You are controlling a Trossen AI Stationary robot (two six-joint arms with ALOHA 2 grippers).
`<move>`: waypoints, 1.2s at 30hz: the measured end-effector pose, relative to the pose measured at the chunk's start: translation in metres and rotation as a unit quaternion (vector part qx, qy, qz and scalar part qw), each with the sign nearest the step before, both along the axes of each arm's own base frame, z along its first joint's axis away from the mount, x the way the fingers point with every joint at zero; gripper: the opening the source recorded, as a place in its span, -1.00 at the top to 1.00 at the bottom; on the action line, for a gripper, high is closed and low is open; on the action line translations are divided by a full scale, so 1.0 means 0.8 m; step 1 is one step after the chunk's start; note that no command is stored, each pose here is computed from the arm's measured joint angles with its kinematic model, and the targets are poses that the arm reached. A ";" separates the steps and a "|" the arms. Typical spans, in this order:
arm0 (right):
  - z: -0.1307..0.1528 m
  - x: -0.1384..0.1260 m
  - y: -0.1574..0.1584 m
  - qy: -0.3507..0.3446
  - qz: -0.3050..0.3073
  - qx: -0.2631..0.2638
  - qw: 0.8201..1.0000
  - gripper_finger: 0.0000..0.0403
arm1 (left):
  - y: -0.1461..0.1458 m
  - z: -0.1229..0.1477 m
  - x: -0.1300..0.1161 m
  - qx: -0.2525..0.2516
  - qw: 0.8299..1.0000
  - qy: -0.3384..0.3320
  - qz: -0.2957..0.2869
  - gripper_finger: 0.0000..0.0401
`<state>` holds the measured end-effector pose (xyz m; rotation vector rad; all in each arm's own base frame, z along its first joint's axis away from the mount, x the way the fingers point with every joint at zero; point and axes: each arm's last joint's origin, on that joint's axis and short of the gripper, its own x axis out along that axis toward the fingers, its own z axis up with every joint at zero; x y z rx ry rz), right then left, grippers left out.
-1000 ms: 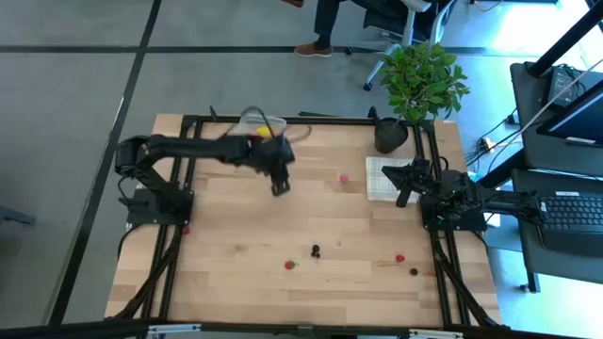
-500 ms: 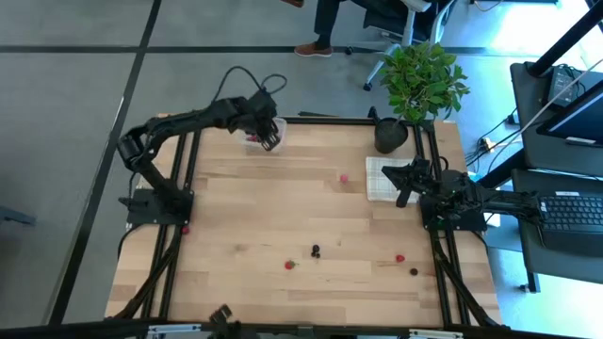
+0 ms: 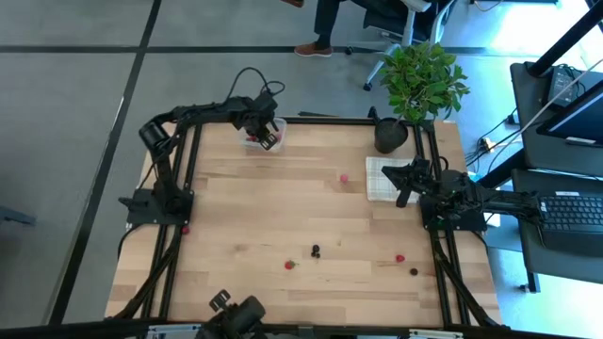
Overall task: Pick and placing Produce into tupperware
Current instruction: Put the top blackberry into the transparent bin, then put the pink peach into the transparent bin
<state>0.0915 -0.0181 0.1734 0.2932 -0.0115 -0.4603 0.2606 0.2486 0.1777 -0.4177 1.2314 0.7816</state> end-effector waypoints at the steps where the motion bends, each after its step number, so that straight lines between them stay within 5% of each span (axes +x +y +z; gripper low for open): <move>1: 0.000 0.000 0.000 0.000 0.000 0.000 1.000 0.78 | 0.000 -0.001 0.000 0.000 1.000 0.001 0.000 0.48; 12: 0.000 0.000 0.000 0.000 0.000 0.001 1.000 0.78 | -0.002 0.006 -0.001 -0.004 1.000 -0.009 -0.010 0.22; 16: 0.000 0.000 0.000 0.000 0.000 0.000 1.000 0.78 | -0.010 0.039 -0.005 -0.004 0.998 -0.064 -0.025 0.21; 23: 0.000 0.000 0.000 -0.001 0.000 0.001 1.000 0.78 | -0.050 0.128 -0.021 0.073 0.984 -0.145 -0.079 0.24; 29: 0.000 0.000 0.000 -0.001 0.000 0.001 1.000 0.78 | -0.111 0.166 -0.032 0.153 0.928 -0.283 -0.187 0.28; 36: 0.000 0.000 0.000 0.013 0.007 -0.030 0.999 0.78 | -0.181 0.119 -0.064 0.188 0.851 -0.428 -0.240 0.26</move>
